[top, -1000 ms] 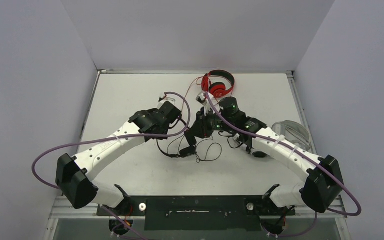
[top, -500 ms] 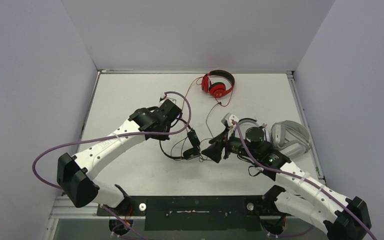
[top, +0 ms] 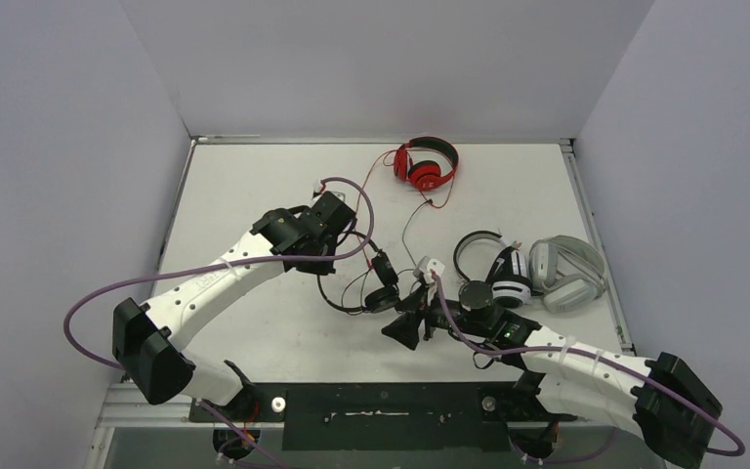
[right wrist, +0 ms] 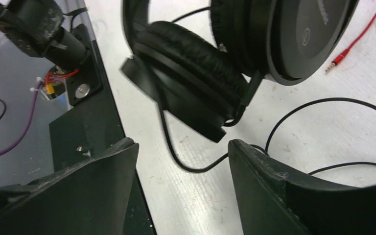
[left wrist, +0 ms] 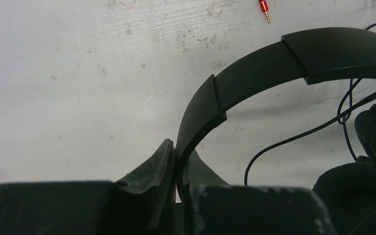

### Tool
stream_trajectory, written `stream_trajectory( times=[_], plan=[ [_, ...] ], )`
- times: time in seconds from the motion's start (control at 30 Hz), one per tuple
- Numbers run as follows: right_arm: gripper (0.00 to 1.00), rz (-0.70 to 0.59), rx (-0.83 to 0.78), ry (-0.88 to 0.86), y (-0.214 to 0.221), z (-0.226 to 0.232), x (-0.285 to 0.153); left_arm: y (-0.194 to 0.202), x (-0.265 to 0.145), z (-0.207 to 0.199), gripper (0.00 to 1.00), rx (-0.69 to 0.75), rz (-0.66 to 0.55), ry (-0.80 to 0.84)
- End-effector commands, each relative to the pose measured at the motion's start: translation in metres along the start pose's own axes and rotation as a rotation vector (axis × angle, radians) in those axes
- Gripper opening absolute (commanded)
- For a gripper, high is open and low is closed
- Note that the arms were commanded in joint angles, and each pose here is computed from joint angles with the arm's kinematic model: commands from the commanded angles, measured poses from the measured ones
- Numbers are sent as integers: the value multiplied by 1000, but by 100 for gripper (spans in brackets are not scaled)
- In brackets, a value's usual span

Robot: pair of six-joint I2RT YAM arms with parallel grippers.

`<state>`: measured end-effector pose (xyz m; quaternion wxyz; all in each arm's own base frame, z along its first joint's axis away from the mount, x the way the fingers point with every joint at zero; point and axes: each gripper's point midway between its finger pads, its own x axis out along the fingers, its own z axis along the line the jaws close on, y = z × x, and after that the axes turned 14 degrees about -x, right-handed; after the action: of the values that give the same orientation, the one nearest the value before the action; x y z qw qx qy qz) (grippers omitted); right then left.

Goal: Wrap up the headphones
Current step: Wrap the headphones cable around the headphones.

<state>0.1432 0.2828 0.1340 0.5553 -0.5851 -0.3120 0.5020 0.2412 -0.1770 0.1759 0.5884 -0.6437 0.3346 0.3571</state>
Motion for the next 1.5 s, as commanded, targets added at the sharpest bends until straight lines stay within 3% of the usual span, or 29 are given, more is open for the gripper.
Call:
stream_trajectory(
  times=[0.0,0.1,0.23,0.33,0.73,1.0,1.23,1.47],
  plan=[
    [59,-114,-92,71,-40,-17,15,-21,-26,-14,0,-69,-69,108],
    [31,-129,-96,94,-46,-21,13,-23,-28,-10,0,-74,-80,93],
    [11,-148,-103,120,-52,-22,4,-24,-26,0,0,-62,-100,44],
    [3,-144,-103,141,-53,-23,-2,-25,-24,5,0,-52,-108,16],
    [0,-174,-151,232,-114,-30,-26,-26,-6,16,0,-6,-176,-107],
    [0,-160,-166,68,-155,-9,-2,-12,3,15,0,38,-179,-125],
    [0,-34,-183,78,-156,-25,24,-4,6,9,0,60,-170,-108],
    [4,143,-109,323,-130,-88,23,-1,6,-7,0,112,-162,-86]
  ],
)
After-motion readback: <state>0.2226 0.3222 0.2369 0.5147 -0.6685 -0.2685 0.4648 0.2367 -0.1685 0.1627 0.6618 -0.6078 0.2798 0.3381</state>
